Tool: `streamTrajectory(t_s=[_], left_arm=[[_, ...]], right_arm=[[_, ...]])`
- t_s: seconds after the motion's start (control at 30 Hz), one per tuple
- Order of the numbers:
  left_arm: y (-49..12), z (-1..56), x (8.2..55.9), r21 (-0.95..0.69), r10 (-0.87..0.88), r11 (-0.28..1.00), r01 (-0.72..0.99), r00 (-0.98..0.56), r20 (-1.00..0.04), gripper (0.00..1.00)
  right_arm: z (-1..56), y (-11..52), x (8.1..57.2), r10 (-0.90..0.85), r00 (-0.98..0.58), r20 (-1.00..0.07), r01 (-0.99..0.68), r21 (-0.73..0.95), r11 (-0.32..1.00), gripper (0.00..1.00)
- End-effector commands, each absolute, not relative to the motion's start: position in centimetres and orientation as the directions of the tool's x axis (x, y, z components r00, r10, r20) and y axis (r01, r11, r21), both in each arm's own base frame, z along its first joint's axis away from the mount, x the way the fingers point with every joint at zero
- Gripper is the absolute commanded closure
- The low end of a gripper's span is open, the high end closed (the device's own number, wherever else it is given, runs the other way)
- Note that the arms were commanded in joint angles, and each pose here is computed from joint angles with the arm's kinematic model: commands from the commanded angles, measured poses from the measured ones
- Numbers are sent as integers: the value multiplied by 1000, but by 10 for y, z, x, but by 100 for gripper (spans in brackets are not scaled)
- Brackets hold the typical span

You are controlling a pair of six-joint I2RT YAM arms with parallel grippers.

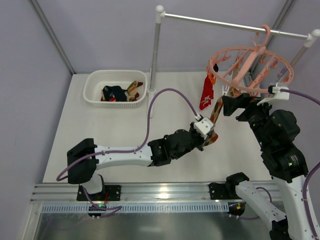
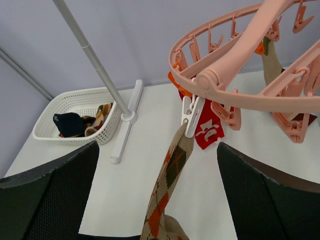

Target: Remove the socks clipped to the hanger

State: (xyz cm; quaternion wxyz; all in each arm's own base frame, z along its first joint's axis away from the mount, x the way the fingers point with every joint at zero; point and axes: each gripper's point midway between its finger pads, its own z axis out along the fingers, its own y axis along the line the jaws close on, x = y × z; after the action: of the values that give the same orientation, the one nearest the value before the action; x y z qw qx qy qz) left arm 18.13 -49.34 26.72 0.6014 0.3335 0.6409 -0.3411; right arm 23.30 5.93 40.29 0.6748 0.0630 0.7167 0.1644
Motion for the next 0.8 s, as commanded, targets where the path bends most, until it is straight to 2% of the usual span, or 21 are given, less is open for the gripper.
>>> streamTrajectory(t_s=[0.0, 0.33, 0.77], left_arm=[[-489, 298, 176, -34, -11, 556, 831, -34, -999, 100], [-488, 292, 174, -10, 35, 565, 825, -36, -999, 100], [-493, 290, 160, -4, 47, 538, 843, -35, -998, 100]], right_arm=[[401, 59, 240, 266, -137, -954, -110, 282, 953, 0], [385, 77, 260, 246, -257, -935, -134, 287, 949, 1], [354, 74, 295, 234, -314, -920, -32, 257, 966, 2]])
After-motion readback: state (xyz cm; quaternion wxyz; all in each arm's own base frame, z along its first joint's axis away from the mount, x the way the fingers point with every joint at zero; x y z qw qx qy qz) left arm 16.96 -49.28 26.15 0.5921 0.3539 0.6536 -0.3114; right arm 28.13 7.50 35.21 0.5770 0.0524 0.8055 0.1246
